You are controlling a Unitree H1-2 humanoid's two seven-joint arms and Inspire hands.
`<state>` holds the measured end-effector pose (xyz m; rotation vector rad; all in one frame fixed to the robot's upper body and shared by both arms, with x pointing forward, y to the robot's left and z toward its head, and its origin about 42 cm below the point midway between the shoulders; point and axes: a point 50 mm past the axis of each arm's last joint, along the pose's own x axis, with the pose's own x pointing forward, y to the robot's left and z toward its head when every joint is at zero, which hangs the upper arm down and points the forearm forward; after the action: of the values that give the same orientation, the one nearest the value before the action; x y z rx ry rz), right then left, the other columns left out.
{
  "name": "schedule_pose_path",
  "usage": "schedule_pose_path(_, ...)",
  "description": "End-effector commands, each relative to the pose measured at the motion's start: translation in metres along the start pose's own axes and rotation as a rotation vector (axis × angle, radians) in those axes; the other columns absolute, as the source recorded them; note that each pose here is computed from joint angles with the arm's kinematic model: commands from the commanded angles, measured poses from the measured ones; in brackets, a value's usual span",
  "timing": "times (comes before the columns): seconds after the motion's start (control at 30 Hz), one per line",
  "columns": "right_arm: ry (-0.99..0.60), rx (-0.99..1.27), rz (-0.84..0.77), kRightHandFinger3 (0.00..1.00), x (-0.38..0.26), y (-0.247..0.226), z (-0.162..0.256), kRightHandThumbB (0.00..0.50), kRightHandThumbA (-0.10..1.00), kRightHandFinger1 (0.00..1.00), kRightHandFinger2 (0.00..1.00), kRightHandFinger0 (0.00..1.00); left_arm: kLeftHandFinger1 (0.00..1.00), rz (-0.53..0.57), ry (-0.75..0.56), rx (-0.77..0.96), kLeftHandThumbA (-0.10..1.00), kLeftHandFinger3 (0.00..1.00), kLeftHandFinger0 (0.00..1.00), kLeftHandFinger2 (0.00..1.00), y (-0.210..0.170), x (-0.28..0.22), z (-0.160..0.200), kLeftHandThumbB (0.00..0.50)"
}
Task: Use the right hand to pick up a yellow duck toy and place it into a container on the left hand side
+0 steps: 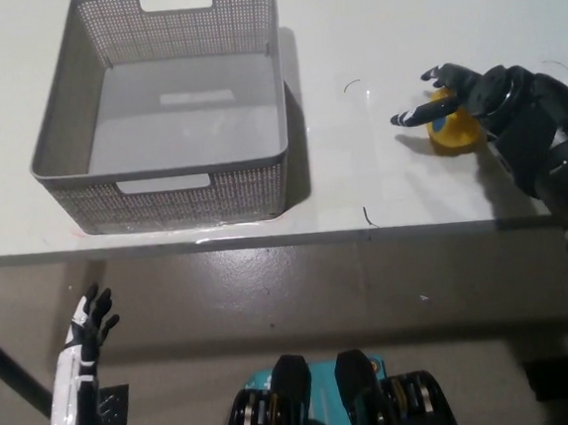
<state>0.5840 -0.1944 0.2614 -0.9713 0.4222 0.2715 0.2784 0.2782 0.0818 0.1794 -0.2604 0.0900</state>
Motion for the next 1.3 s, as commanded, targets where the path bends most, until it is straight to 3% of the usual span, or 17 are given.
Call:
schedule_pose_path(0.0,-0.008,-0.031,0.028,1.00,0.001,0.013,0.010,0.474,0.84,1.00,1.00,1.00,1.00,0.035,-0.064,-0.012,1.00,1.00,1.00,1.00,0.014,-0.002,0.010,0.500)
schedule_pose_path(0.27,-0.032,-0.085,0.033,1.00,0.002,0.020,0.013,0.456,0.81,1.00,1.00,1.00,1.00,0.074,-0.070,-0.015,1.00,1.00,1.00,1.00,0.030,-0.006,0.013,0.500)
schedule_pose_path(0.3,-0.031,-0.091,0.034,1.00,0.001,0.020,0.015,0.431,0.81,1.00,1.00,1.00,1.00,0.078,-0.072,-0.014,1.00,1.00,1.00,1.00,0.032,-0.006,0.014,0.500)
schedule_pose_path(0.33,-0.031,-0.126,0.038,1.00,0.001,0.019,0.016,0.372,0.86,1.00,1.00,1.00,1.00,0.085,-0.074,-0.016,1.00,1.00,1.00,1.00,0.034,-0.007,0.014,0.500)
schedule_pose_path(0.37,-0.032,-0.133,0.038,1.00,0.001,0.018,0.016,0.369,0.86,1.00,1.00,1.00,1.00,0.087,-0.075,-0.019,1.00,1.00,1.00,1.00,0.036,-0.007,0.015,0.500)
schedule_pose_path(0.47,-0.012,-0.059,0.029,1.00,0.001,0.014,0.013,0.420,0.75,1.00,1.00,1.00,1.00,0.096,-0.076,-0.013,1.00,1.00,1.00,1.00,0.042,-0.008,0.015,0.500)
schedule_pose_path(0.53,-0.007,-0.074,0.034,1.00,0.001,0.010,0.007,0.410,0.77,1.00,1.00,1.00,1.00,0.094,-0.080,-0.011,1.00,1.00,1.00,1.00,0.045,-0.008,0.016,0.500)
schedule_pose_path(0.63,0.024,-0.062,0.002,1.00,0.001,0.000,-0.007,0.469,0.79,1.00,1.00,1.00,1.00,0.089,-0.086,-0.014,1.00,1.00,1.00,1.00,0.045,-0.005,0.017,0.500)
schedule_pose_path(0.7,0.040,-0.056,-0.010,1.00,0.000,-0.005,-0.017,0.478,0.80,1.00,1.00,1.00,1.00,0.082,-0.089,-0.015,1.00,1.00,1.00,1.00,0.044,-0.003,0.017,0.500)
schedule_pose_path(0.9,0.091,-0.075,-0.042,1.00,-0.001,-0.020,-0.046,0.474,0.87,1.00,1.00,1.00,1.00,0.054,-0.093,-0.017,1.00,1.00,1.00,1.00,0.035,0.005,0.019,0.500)
schedule_pose_path(1.07,0.139,-0.010,-0.075,1.00,-0.005,-0.036,-0.084,0.474,0.80,1.00,1.00,1.00,1.00,0.009,-0.112,-0.022,1.00,1.00,1.00,1.00,0.018,0.021,0.020,0.500)
schedule_pose_path(1.17,0.161,0.031,-0.081,1.00,-0.008,-0.042,-0.105,0.446,0.75,1.00,1.00,1.00,1.00,-0.018,-0.124,-0.017,1.00,1.00,1.00,1.00,0.010,0.028,0.021,0.500)
schedule_pose_path(1.27,0.178,0.032,-0.101,1.00,-0.010,-0.046,-0.123,0.464,0.77,1.00,1.00,1.00,1.00,-0.043,-0.129,-0.017,1.00,1.00,1.00,1.00,0.004,0.034,0.021,0.500)
